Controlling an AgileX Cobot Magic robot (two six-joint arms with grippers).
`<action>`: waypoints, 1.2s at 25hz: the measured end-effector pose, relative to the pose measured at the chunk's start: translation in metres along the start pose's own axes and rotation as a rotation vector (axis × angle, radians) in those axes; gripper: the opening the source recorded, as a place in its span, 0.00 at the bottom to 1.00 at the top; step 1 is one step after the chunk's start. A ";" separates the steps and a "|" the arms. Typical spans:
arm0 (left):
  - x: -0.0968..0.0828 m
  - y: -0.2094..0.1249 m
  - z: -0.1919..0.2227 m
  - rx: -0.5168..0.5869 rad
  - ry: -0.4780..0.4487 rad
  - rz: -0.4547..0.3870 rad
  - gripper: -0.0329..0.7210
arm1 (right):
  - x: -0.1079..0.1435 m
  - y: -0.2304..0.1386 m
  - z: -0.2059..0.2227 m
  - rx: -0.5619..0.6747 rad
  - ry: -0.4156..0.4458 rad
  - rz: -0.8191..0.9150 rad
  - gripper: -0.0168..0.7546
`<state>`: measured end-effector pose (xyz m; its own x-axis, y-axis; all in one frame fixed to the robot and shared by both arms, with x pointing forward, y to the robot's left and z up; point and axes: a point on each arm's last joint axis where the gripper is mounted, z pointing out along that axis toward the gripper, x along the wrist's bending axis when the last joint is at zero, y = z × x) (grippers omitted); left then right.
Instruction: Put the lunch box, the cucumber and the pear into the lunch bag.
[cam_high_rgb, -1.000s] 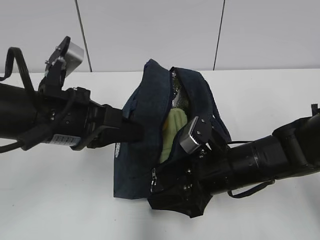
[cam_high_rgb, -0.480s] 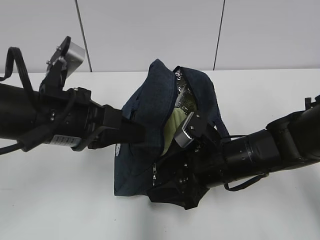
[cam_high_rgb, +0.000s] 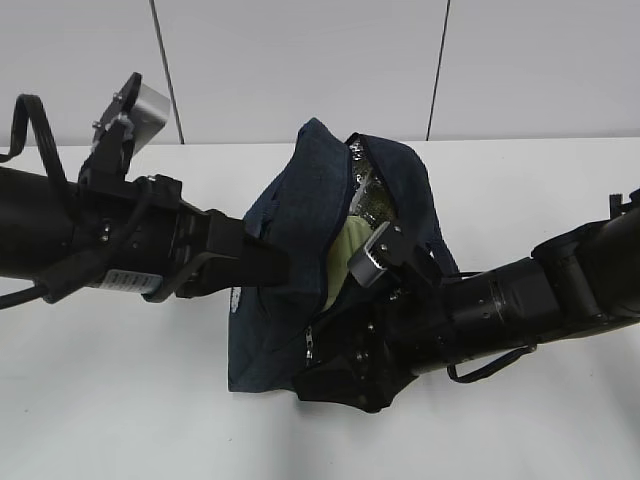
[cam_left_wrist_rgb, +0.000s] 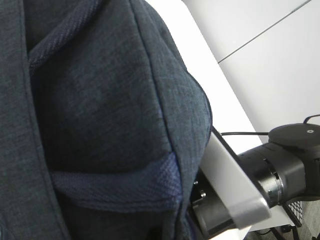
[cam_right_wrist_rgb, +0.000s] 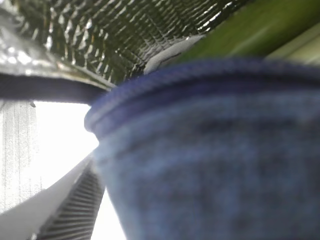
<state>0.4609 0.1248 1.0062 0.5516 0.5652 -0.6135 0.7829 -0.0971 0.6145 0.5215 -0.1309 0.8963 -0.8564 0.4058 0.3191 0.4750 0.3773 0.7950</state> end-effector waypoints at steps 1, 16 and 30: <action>0.000 0.000 0.000 0.001 0.000 0.001 0.02 | 0.000 0.000 0.000 0.000 0.000 0.002 0.71; 0.001 0.000 0.000 0.002 0.006 0.006 0.02 | -0.007 0.000 0.000 0.030 -0.065 0.062 0.55; 0.001 -0.001 0.000 0.012 0.009 0.020 0.02 | -0.001 0.012 -0.013 0.054 -0.104 -0.004 0.52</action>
<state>0.4605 0.1254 1.0051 0.5645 0.5703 -0.5968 0.7754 -0.1183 0.6203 0.5258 -0.1375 0.9124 -0.8341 0.4874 0.2582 0.4840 0.4221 0.7665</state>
